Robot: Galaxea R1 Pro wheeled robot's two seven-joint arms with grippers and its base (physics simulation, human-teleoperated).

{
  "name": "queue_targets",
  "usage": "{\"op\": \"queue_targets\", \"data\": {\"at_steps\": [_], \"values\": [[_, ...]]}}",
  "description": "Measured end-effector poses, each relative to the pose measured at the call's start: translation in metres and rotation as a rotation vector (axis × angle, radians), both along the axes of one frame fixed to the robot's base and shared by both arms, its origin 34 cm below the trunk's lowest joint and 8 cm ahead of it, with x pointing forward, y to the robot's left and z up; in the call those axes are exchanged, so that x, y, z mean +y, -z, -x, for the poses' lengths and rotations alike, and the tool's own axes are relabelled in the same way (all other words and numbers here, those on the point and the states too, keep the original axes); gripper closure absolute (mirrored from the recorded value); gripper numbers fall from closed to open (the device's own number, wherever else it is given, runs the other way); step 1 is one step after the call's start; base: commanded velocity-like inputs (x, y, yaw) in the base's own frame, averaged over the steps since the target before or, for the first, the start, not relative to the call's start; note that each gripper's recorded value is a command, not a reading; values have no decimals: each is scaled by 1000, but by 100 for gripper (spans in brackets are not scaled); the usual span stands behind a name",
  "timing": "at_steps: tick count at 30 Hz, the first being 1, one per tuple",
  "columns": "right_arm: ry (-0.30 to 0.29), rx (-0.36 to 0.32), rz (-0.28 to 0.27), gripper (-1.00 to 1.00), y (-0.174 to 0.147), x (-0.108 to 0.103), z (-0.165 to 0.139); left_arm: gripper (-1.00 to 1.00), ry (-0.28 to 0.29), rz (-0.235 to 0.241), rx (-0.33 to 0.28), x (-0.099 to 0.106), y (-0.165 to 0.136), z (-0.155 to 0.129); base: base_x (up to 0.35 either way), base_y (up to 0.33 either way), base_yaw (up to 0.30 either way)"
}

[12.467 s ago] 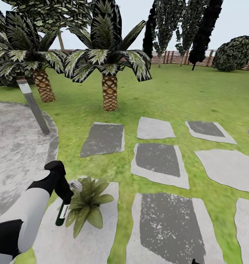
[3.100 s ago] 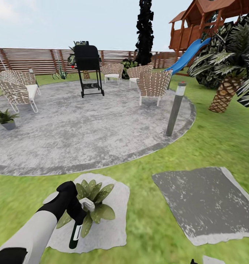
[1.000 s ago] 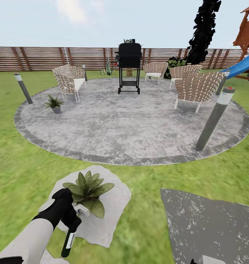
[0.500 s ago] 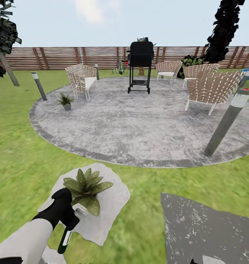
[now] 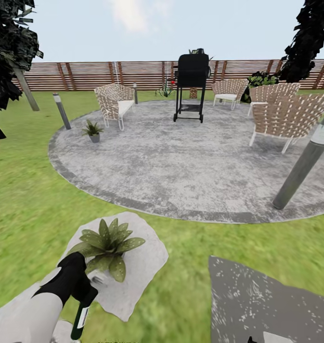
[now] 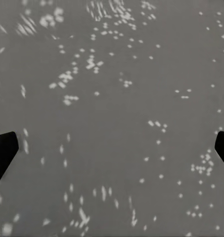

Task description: Pick up the pesticide atomizer in the garden and spray insectifuge to fully cover both potted plants in the garden.

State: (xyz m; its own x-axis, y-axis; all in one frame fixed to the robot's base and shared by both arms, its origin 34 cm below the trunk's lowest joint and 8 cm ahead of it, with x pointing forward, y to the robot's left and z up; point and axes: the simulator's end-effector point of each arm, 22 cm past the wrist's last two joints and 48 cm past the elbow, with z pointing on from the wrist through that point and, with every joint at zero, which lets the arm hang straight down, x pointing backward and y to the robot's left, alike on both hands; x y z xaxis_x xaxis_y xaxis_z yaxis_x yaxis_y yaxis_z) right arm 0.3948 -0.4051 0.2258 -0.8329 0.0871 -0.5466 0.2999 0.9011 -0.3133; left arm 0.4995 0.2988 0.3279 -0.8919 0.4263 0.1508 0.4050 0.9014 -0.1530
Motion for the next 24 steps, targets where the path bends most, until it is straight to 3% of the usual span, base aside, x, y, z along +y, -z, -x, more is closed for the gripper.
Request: {"op": "queue_targets", "data": {"at_steps": [4,7,15,24], "values": [[0,0,0,-100,0,0,0,100,-11,-28,-29,4,2,-6,1,-1,274],[0,0,0,-100,0,0,0,100,-27,-6,-38,-2,3,-8,0,0,175],[0,0,8,-100,-1,-6,0,100,-30,3,-36,-5,4,-7,10,-7,11],[1,0,4,-100,-1,-4,0,100,-32,-1,-32,-2,5,-4,172,-27,25]]}}
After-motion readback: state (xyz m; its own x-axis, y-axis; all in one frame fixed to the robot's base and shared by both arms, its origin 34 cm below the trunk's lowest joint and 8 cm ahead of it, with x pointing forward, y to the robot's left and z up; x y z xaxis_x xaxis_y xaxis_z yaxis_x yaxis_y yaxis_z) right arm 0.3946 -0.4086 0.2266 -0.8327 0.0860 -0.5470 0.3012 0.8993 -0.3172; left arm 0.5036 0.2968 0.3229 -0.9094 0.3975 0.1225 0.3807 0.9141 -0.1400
